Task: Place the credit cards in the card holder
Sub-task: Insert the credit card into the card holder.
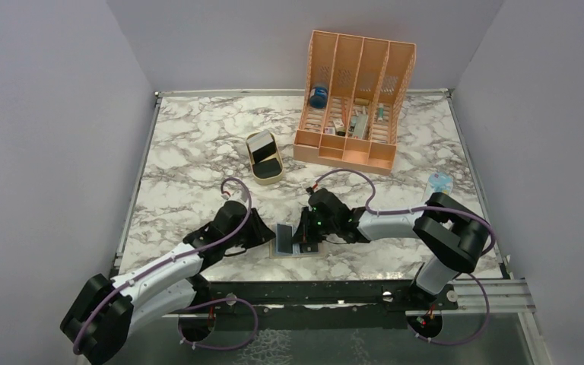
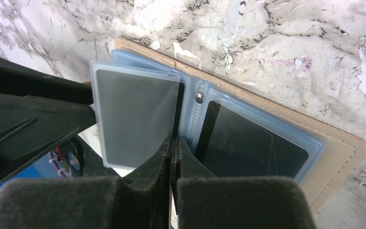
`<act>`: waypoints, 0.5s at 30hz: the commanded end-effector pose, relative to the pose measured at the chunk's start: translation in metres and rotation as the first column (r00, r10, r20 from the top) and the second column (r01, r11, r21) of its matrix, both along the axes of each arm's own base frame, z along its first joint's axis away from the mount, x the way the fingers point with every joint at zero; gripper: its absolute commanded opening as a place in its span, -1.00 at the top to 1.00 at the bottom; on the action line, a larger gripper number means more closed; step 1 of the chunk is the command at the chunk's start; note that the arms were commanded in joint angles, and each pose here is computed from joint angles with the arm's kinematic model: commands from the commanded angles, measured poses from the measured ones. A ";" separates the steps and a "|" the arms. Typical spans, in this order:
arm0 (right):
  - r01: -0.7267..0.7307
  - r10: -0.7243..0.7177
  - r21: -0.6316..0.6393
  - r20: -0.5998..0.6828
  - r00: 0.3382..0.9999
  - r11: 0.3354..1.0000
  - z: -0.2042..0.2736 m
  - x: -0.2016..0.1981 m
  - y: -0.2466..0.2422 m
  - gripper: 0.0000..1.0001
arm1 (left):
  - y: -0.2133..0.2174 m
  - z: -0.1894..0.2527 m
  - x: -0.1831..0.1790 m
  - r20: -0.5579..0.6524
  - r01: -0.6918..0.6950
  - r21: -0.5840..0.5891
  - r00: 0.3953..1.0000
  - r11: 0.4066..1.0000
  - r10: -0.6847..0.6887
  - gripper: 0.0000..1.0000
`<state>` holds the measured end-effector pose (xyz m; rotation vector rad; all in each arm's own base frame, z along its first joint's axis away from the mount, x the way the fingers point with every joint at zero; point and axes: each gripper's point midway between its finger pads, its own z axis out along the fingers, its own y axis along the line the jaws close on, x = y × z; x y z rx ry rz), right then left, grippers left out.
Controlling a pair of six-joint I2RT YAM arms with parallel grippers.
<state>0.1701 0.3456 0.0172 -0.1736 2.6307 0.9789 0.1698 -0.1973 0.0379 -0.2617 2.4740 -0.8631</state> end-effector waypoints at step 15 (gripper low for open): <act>0.017 -0.020 -0.110 -0.029 0.999 0.994 -0.038 -0.010 -0.023 0.98 | -0.017 0.017 0.004 0.051 0.017 -0.127 0.999 0.992 -0.011 0.13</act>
